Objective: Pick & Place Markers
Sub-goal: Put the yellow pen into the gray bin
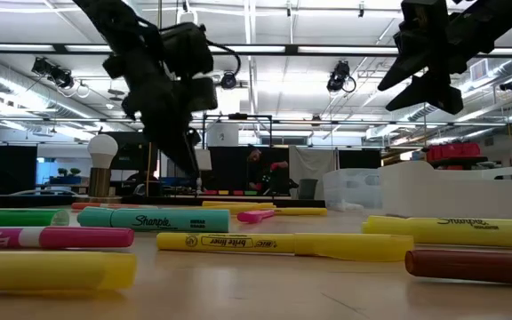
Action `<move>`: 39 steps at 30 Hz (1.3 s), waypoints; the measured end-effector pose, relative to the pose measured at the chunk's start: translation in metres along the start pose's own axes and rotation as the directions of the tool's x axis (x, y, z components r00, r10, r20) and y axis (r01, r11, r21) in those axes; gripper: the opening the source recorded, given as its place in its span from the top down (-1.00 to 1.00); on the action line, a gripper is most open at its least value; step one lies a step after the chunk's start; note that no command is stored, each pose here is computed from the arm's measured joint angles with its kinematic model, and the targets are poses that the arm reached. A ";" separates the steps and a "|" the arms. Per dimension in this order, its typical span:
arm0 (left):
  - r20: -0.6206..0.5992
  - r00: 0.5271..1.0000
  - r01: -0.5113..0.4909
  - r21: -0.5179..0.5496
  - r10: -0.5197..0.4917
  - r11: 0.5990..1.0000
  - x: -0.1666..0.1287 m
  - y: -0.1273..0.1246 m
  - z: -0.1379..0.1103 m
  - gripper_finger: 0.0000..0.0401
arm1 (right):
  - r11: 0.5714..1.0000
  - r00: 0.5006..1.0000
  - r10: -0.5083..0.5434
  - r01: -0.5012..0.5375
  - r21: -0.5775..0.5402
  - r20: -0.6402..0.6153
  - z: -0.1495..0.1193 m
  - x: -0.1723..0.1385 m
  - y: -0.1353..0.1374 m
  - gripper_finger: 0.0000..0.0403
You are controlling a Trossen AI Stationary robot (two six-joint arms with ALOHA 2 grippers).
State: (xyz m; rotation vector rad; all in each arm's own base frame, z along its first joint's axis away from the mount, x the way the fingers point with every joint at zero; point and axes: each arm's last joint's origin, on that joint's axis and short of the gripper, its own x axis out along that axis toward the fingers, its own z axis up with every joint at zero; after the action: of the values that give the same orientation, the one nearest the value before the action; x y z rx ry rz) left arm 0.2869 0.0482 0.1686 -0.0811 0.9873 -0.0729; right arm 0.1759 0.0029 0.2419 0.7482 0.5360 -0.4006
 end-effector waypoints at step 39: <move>0.445 0.895 0.157 -0.273 -0.020 0.949 -0.060 -0.026 0.040 0.87 | 0.951 0.942 0.276 -0.239 -0.196 0.192 0.021 0.003 0.027 0.11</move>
State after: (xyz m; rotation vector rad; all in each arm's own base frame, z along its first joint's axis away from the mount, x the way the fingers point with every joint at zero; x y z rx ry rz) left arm 0.2864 0.0296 0.2429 -0.4104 0.5334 0.0144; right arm 0.1990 0.0051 0.2676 0.5907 0.2567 -0.1848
